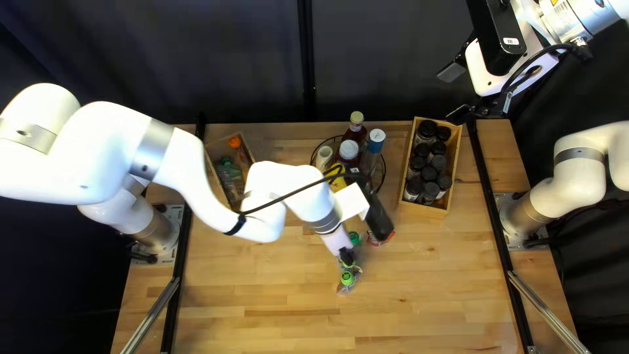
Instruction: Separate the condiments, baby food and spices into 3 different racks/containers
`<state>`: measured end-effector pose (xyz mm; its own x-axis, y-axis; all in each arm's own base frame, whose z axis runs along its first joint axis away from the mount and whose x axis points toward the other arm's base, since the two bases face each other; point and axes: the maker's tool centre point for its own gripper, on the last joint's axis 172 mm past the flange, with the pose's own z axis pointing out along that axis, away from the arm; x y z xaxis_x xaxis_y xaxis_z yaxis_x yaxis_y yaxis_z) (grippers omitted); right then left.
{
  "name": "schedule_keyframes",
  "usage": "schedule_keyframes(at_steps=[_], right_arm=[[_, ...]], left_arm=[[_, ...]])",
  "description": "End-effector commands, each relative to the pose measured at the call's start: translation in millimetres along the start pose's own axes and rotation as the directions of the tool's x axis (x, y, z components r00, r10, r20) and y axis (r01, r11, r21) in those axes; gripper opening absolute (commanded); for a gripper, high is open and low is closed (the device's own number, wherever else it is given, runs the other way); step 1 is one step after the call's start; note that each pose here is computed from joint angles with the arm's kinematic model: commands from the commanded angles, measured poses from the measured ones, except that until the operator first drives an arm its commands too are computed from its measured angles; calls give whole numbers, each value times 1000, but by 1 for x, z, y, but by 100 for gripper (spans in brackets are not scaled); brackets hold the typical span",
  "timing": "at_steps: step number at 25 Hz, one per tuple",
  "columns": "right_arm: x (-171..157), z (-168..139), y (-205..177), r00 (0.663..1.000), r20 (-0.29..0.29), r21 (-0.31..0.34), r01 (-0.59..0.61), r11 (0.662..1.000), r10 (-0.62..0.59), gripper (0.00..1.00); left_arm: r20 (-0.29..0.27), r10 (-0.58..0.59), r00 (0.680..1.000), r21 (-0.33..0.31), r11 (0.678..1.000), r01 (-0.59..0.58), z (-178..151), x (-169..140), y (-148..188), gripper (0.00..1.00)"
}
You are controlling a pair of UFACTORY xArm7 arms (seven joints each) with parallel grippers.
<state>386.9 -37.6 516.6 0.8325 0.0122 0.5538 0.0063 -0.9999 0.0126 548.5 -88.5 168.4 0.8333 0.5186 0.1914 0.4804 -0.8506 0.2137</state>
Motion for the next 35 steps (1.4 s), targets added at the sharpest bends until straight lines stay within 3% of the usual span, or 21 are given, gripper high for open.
schedule_keyframes(at_steps=[1,9,10,13,14,20,29,35], right_arm=[[0,0,0,1000,0,0,0,1000,0,100],[0,0,0,1000,0,0,0,1000,0,100],[0,0,0,1000,0,0,0,1000,0,100],[0,0,0,1000,0,0,0,1000,0,100],[0,0,0,1000,0,0,0,1000,0,100],[0,0,0,1000,0,0,0,1000,0,100],[0,0,0,1000,0,0,0,1000,0,100],[0,0,0,1000,0,0,0,1000,0,100]], left_arm=[[1,-31,1000,-7,999,31,13,10,-6,100],[1,-50,999,-31,998,50,26,13,-7,98],[0,-47,999,-32,998,47,27,13,-4,88],[-5,-39,999,-33,999,39,28,14,-1,17],[-6,-37,999,-33,999,37,28,14,-1,9],[-21,-29,999,-16,999,29,21,18,-7,4],[-87,-47,995,90,994,55,-66,9,-72,3],[-112,-107,988,190,973,127,-104,-24,-127,9]])
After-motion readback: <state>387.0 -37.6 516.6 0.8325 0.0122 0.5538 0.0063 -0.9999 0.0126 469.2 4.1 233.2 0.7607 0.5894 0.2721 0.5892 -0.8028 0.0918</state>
